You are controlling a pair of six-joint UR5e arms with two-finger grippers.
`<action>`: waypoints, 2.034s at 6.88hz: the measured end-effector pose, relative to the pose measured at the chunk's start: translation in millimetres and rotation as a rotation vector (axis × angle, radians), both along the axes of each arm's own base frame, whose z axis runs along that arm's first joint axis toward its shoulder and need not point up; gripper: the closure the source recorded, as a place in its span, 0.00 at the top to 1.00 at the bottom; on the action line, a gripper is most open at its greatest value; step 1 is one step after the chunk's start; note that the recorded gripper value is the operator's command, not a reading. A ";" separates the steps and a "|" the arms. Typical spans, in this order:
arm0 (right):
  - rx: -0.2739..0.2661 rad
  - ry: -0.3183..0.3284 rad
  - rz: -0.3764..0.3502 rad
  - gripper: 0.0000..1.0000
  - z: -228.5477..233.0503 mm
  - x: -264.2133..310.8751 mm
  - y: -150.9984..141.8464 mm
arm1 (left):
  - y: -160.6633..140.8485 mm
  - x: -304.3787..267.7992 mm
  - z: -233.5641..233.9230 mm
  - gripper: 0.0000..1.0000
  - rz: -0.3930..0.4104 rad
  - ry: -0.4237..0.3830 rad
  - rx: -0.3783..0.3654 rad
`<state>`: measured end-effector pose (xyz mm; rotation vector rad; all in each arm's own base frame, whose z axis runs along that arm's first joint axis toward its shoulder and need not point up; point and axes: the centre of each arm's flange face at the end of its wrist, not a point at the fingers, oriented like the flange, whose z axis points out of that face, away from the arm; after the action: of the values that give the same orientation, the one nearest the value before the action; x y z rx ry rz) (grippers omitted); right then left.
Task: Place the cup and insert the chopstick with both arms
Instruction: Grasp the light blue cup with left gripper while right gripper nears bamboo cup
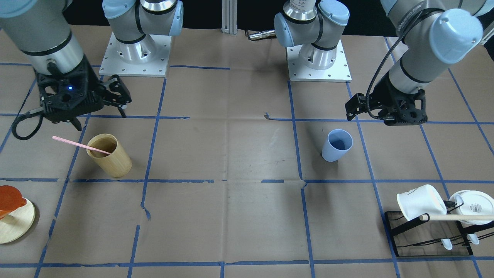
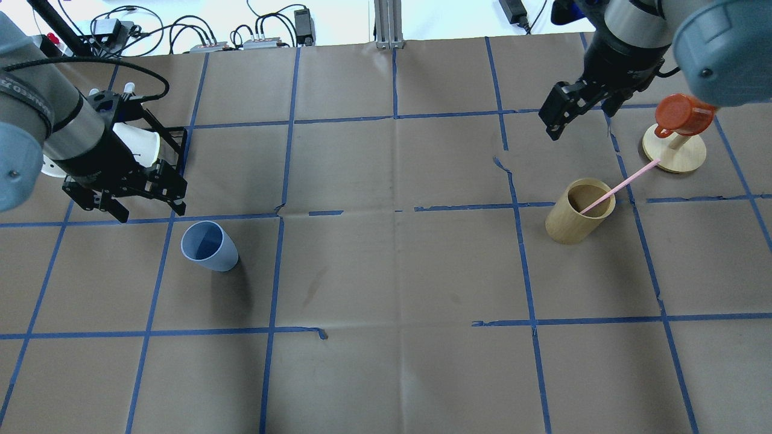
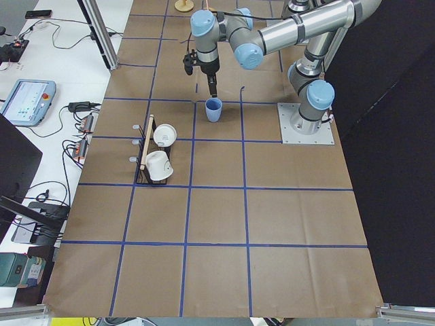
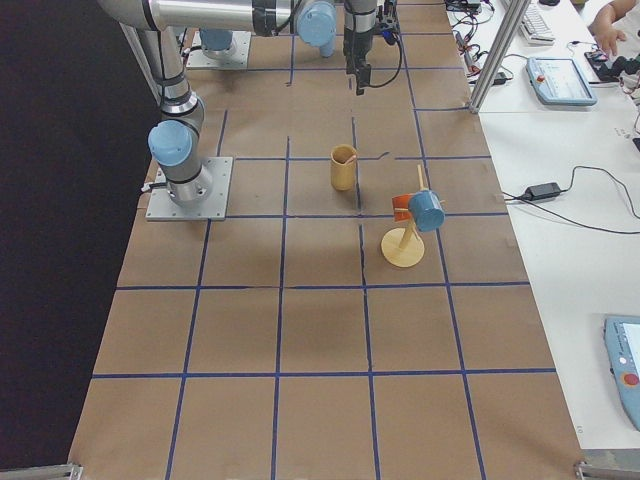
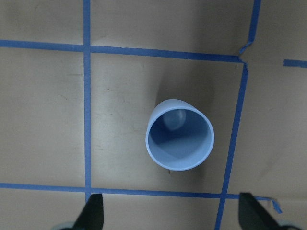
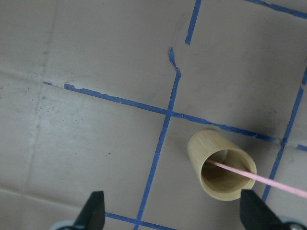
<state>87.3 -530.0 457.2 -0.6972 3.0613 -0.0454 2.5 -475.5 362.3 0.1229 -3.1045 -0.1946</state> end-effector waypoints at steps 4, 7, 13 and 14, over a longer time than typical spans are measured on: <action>0.021 0.005 0.337 0.99 -34.1 -77.9 3.8 | 0.4 3.8 -70.7 0.93 0.011 -0.024 -0.055; 0.054 -0.021 0.660 1.00 -48.4 -104.4 17.9 | -1.7 4.8 -102.9 0.51 0.010 -0.010 -0.007; -0.008 -0.051 0.946 1.00 -85.9 -113.4 18.1 | -10.8 4.6 -106.7 0.00 0.022 -0.010 -0.003; -0.021 -0.038 0.982 1.00 -88.2 -114.0 16.1 | -17.3 -1.5 -97.8 0.00 0.059 -0.015 -0.017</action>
<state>-26.7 -513.9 369.0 -2.0283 2.3367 -0.0821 1.0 -492.8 264.5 0.2159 -3.1119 -0.1664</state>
